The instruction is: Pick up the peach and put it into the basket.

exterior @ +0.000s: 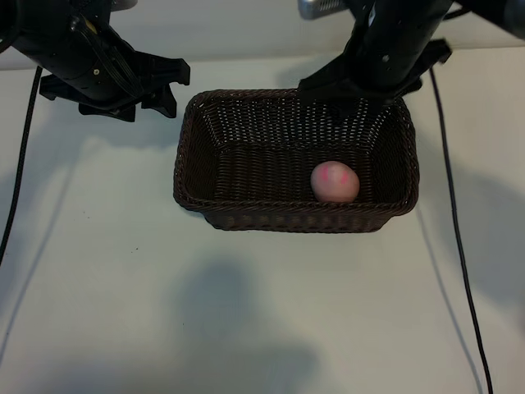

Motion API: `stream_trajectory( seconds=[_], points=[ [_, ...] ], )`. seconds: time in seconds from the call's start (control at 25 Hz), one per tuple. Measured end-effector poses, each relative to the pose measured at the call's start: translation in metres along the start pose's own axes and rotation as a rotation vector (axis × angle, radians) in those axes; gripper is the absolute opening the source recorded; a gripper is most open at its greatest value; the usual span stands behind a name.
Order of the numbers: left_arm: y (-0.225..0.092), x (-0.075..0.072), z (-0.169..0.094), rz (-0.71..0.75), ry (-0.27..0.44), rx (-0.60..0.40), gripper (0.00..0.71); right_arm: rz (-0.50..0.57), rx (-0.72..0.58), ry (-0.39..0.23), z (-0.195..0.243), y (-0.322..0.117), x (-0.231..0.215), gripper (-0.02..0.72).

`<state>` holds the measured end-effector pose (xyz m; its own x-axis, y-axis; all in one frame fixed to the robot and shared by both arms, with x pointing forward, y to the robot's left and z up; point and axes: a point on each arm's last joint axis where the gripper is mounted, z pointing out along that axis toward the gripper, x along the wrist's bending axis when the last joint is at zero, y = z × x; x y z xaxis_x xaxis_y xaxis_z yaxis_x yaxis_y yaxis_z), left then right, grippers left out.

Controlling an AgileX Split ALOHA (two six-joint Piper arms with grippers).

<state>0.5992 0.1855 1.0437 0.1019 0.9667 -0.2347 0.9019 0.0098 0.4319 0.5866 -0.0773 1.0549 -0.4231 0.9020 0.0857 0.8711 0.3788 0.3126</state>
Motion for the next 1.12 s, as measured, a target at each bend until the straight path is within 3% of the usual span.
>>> stream_trajectory(
  seconds=[0.52,1.12],
  points=[
    [0.000,0.000,0.000,0.001,0.001,0.001,0.496,0.156,0.028,-0.088,-0.029,-0.006,-0.081,0.514],
    [0.000,0.000,0.000,0.003,0.001,0.001,0.496,0.159,0.029,-0.089,-0.029,-0.006,-0.084,0.514]
  ],
)
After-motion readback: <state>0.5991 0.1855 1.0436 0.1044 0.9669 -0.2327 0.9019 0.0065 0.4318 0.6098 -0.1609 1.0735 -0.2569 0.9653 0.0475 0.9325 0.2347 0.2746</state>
